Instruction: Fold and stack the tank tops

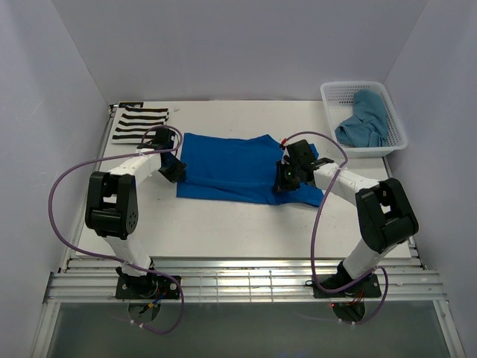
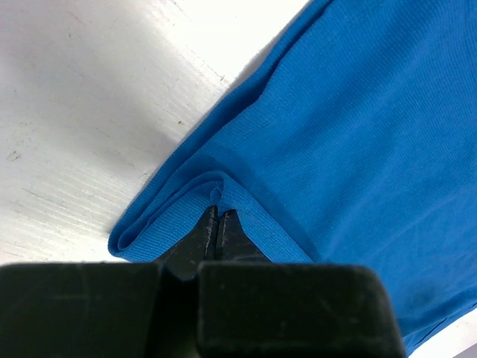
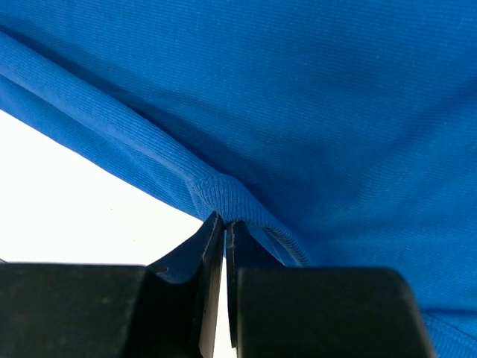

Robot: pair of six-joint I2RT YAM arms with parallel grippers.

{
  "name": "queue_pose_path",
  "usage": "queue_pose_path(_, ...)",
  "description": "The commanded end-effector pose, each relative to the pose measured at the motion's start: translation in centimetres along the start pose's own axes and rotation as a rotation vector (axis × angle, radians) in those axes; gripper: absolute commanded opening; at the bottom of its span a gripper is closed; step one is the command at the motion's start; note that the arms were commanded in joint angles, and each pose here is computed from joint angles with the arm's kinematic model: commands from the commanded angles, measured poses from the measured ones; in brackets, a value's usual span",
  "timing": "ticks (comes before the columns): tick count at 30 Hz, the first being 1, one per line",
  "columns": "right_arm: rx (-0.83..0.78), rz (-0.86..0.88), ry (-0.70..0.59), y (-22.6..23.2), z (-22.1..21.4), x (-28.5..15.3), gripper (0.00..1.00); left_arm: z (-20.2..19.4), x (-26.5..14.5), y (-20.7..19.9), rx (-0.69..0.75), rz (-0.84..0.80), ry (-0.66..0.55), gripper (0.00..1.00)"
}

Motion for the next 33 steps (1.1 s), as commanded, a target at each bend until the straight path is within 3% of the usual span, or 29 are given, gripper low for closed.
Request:
queue_pose_path(1, -0.042, 0.010, -0.066, 0.3, 2.3, -0.5, 0.08, 1.3, -1.1, -0.7, -0.037, -0.015, -0.042, 0.00)
queue_pose_path(14, -0.091, 0.013, -0.090, 0.0, 3.8, -0.1, 0.08, 1.4, -0.8, -0.9, -0.035, -0.009, -0.034, 0.03)
queue_pose_path(18, -0.081, 0.002, -0.082, -0.9, 4.3, 0.6, 0.08, 1.6, -0.4, -0.9, -0.037, 0.012, -0.046, 0.25)
queue_pose_path(19, -0.093, 0.005, -0.081, -0.9, 4.7, 0.9, 0.08, 1.7, -0.2, -1.0, -0.037, 0.014, -0.047, 0.43)
queue_pose_path(22, -0.101, 0.018, -0.042, -1.3, 5.0, 1.6, 0.10, 2.0, -0.1, -1.4, -0.036, 0.016, -0.050, 0.61)
queue_pose_path(23, -0.129, 0.024, -0.052, -1.0, 6.1, 1.5, 0.12, 2.1, -0.2, -1.6, -0.031, 0.013, -0.051, 0.75)
queue_pose_path(26, -0.157, 0.016, -0.028, -0.9, 7.0, 1.5, 0.26, 2.7, -1.1, -2.4, -0.032, -0.009, -0.067, 0.91)
queue_pose_path(27, -0.162, 0.012, -0.031, -1.0, 7.4, 1.4, 0.39, 2.8, -1.4, -2.5, -0.029, -0.017, -0.070, 0.98)
queue_pose_path(29, -0.161, -0.013, -0.009, -1.1, 7.5, 0.9, 0.54, 3.1, -2.5, -3.1, -0.027, -0.049, -0.081, 0.98)
queue_pose_path(30, -0.174, -0.019, -0.025, -0.9, 8.0, 0.1, 0.69, 3.2, -2.9, -3.1, -0.020, -0.058, -0.087, 0.98)
queue_pose_path(32, -0.174, -0.037, -0.032, -0.9, 7.7, -1.0, 0.77, 3.3, -3.8, -3.1, -0.018, -0.062, -0.091, 0.98)
queue_pose_path(33, -0.170, -0.038, -0.043, -0.7, 7.1, -2.2, 0.88, 3.3, -4.7, -3.2, -0.012, -0.081, -0.099, 0.98)
Point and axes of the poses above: each gripper's point midway between its finger pads, its own x axis out along the fingers, its own y axis along the line the jaws close on, z = x × y, the point moved 4 cm from there along -x, back along the fingers, and after that the axes turned 5 degrees about -x, right-handed, at the moved point
